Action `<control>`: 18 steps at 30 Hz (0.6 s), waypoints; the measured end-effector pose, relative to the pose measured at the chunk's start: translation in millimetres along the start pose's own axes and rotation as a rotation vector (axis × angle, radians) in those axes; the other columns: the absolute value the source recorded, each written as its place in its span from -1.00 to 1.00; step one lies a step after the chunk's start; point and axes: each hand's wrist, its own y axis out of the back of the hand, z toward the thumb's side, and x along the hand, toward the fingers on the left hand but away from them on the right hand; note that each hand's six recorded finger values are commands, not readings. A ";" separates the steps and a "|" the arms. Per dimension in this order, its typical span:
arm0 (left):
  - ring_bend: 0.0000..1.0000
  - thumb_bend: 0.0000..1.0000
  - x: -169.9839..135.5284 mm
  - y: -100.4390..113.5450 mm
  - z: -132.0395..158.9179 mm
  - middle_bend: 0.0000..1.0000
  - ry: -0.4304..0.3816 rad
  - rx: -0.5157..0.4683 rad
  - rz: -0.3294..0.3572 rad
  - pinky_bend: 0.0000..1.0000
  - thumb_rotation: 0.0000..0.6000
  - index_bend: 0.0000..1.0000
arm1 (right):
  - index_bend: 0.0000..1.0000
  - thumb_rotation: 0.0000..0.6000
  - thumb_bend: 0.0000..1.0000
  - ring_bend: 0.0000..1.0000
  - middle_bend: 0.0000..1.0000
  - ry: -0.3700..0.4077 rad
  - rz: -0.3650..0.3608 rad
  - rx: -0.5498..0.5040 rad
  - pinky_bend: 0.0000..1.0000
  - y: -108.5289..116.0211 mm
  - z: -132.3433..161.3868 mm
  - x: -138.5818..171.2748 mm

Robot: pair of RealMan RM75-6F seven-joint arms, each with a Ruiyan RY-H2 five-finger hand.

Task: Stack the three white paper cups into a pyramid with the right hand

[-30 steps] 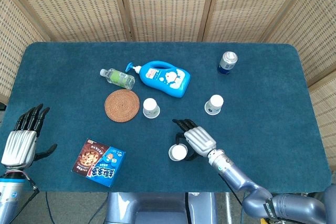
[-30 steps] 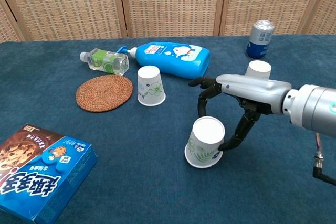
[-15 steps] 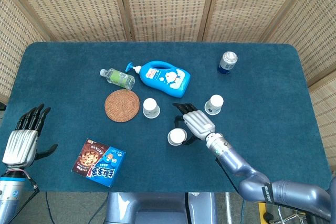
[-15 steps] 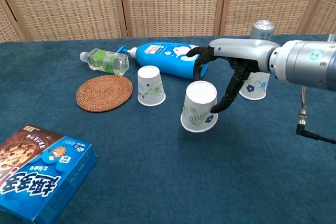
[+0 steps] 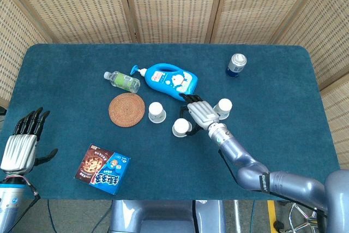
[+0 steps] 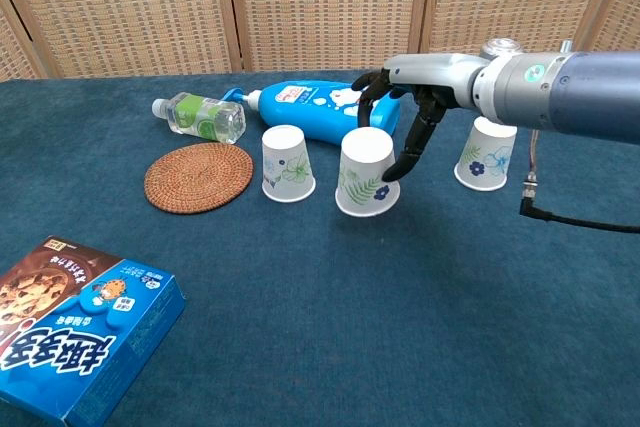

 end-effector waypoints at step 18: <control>-1.00 -0.54 7.6 -0.9 -9.8 -1.00 0.045 0.012 0.002 -0.85 1.00 -0.92 | 0.11 1.00 -0.68 -1.00 -0.94 -0.059 -0.013 -0.011 -0.86 10.3 -15.8 -45.8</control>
